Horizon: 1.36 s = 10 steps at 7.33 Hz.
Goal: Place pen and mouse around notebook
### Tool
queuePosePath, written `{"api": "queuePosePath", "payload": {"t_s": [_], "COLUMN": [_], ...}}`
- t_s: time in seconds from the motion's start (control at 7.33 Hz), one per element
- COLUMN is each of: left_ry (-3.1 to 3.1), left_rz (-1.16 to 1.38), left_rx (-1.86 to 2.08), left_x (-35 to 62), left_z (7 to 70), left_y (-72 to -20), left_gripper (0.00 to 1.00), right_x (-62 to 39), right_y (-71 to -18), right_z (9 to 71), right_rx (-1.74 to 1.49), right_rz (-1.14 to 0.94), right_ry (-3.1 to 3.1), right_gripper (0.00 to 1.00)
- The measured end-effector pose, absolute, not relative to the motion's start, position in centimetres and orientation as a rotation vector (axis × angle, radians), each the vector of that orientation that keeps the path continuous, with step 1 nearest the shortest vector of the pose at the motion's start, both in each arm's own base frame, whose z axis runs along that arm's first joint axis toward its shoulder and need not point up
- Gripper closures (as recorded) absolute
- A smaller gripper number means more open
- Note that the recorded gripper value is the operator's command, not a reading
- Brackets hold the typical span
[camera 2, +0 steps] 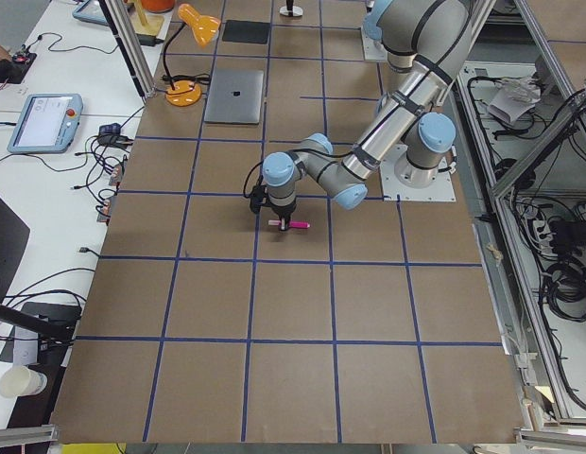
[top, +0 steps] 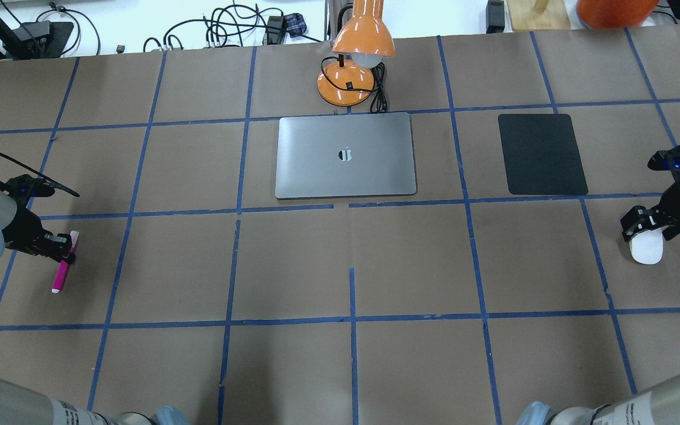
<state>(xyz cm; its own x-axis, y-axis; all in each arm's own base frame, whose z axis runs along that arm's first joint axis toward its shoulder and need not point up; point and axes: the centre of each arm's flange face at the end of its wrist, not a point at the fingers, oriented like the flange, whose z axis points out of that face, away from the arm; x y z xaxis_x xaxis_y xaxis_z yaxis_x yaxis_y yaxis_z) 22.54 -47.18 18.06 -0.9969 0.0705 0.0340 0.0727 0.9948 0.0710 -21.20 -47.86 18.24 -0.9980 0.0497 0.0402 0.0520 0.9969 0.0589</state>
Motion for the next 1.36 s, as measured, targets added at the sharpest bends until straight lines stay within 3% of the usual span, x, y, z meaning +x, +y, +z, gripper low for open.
{"api": "queuePosePath", "payload": {"t_s": [0.41, 0.82, 1.36], "left_ry": [-3.050, -2.893, -2.623], "left_rz": [-0.157, -0.140, -0.209], "left_rx": [0.347, 1.042, 1.573], "left_x": [18.4, 4.3, -16.4], "left_z": [23.2, 29.9, 31.3], "left_y": [-50.0, -55.8, -55.0], "left_gripper": [1.00, 1.00, 1.00], "right_x": [-20.9, -10.0, -5.1], "right_y": [-52.3, -61.2, -68.0], "right_z": [23.3, 28.2, 22.8], "right_rx": [-0.126, -0.100, -0.050], "right_rz": [-0.036, -0.020, -0.036], "right_ry": [-3.083, -3.086, -3.091], "right_gripper": [0.76, 0.76, 0.72]}}
